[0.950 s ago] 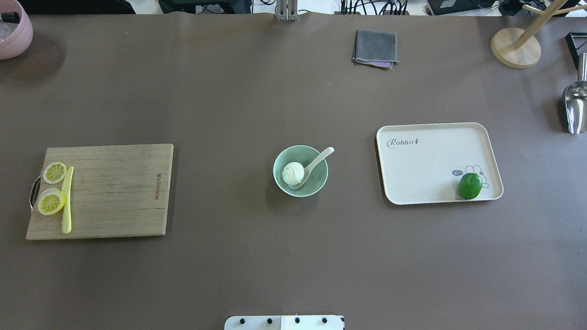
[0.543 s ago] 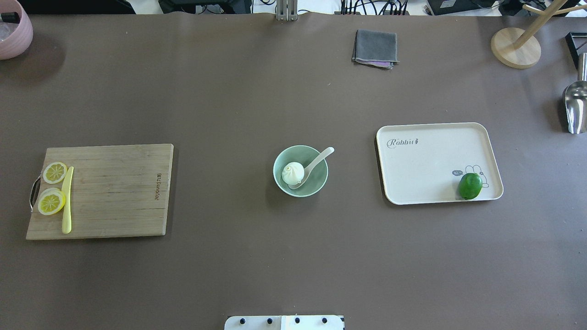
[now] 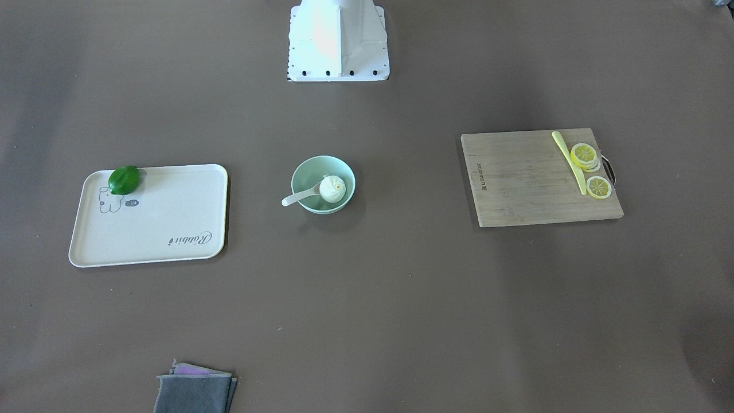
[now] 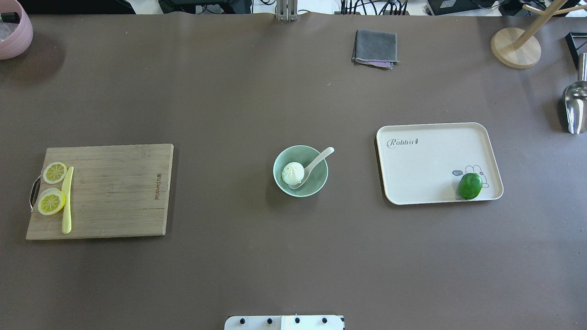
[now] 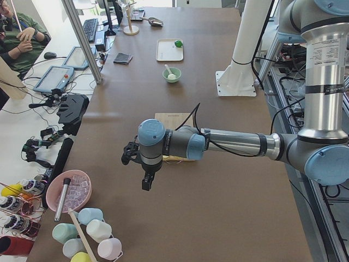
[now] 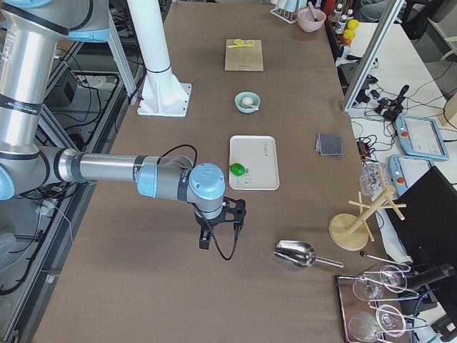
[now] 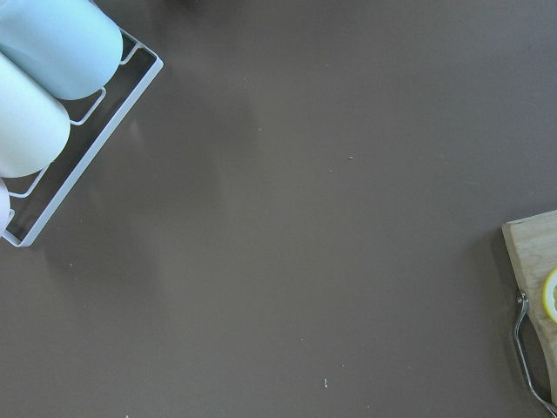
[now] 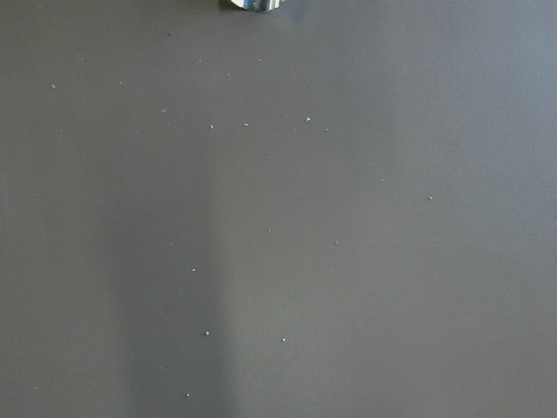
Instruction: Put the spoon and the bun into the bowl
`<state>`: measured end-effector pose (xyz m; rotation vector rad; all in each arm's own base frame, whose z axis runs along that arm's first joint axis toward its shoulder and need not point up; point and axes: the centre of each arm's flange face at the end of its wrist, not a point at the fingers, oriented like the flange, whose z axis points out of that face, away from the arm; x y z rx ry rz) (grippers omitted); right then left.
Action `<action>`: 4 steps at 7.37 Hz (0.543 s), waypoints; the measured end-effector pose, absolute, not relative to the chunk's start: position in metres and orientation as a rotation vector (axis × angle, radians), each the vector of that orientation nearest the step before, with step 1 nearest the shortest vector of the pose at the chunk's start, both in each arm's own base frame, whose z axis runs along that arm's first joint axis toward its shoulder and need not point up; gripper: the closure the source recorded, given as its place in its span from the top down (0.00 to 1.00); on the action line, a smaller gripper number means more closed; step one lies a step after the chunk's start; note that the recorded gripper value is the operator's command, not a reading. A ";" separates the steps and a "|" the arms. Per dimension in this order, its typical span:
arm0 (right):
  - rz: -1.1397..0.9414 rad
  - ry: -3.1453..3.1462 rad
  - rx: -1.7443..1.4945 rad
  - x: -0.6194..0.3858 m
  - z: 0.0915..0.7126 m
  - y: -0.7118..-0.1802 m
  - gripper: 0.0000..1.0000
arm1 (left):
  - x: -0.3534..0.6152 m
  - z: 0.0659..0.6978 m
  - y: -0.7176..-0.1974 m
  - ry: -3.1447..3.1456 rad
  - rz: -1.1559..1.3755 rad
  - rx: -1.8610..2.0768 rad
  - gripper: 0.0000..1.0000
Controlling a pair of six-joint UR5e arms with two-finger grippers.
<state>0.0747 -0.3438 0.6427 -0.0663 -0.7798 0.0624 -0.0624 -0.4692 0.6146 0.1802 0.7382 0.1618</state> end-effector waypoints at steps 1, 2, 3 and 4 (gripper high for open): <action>0.063 -0.780 -0.067 0.075 0.643 -0.344 1.00 | -0.062 0.615 -0.469 0.738 0.162 0.180 0.98; 0.062 -0.780 -0.067 0.074 0.643 -0.344 1.00 | -0.062 0.615 -0.469 0.738 0.162 0.179 0.98; 0.062 -0.781 -0.069 0.074 0.644 -0.344 1.00 | -0.062 0.616 -0.469 0.738 0.162 0.178 0.98; 0.063 -0.785 -0.073 0.074 0.645 -0.344 1.00 | -0.062 0.616 -0.469 0.738 0.162 0.178 0.98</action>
